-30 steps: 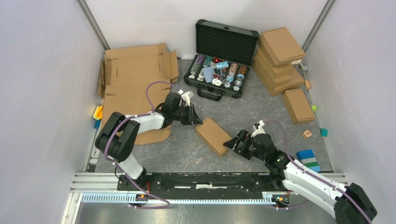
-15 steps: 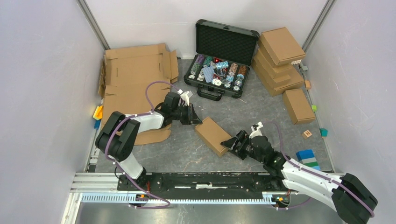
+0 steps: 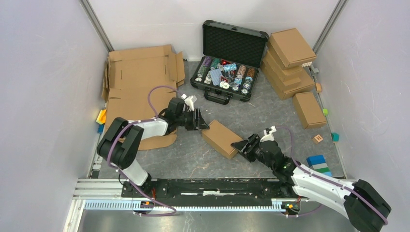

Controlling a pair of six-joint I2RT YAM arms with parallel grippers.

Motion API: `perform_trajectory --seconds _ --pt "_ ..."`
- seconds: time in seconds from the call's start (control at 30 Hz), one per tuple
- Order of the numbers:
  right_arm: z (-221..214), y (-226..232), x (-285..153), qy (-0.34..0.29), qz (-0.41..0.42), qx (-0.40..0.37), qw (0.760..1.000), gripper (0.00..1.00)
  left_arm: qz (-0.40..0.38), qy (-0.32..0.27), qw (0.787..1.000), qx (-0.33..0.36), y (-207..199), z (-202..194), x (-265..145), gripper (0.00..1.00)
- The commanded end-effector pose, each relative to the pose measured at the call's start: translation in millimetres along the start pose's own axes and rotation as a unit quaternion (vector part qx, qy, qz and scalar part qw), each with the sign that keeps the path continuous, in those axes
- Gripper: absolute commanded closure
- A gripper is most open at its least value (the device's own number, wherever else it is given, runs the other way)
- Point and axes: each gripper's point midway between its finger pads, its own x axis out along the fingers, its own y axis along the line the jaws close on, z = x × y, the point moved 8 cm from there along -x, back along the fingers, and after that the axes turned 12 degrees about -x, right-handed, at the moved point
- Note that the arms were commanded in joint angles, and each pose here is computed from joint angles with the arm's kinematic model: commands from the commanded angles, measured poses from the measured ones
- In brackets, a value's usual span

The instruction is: Fold the paper box

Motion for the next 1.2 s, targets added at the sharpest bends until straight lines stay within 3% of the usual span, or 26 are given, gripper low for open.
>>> perform_trajectory --seconds 0.0,0.1,0.17,0.33,0.53,0.63,0.87,1.17 --pt "19 8 -2 -0.069 -0.016 -0.006 0.997 0.45 -0.042 -0.046 0.998 0.022 -14 -4 -19 0.37" --pt "32 6 -9 -0.108 -0.04 -0.017 0.993 0.47 -0.067 -0.092 0.992 0.047 -24 -2 -34 0.22" --pt "45 7 -14 -0.136 -0.053 -0.029 0.989 0.47 -0.074 -0.125 0.988 0.054 -27 -3 -43 0.19" --pt "89 16 -37 -0.195 -0.114 -0.09 0.97 0.48 -0.084 -0.165 0.981 0.057 -32 -4 -55 0.19" --pt "128 30 -49 -0.162 -0.173 -0.142 0.961 0.51 -0.113 -0.162 0.979 0.05 -38 -7 -56 0.19" --pt "156 31 -64 -0.185 -0.185 -0.149 0.954 0.51 -0.122 -0.158 0.979 0.048 -42 -8 -57 0.19" --pt "210 0 -109 -0.193 -0.202 -0.099 0.955 0.51 -0.135 -0.154 0.978 0.045 -48 -11 -56 0.19" --pt "231 -27 -142 -0.281 -0.286 -0.029 0.916 0.5 -0.129 -0.157 0.978 0.045 -48 -11 -55 0.2"
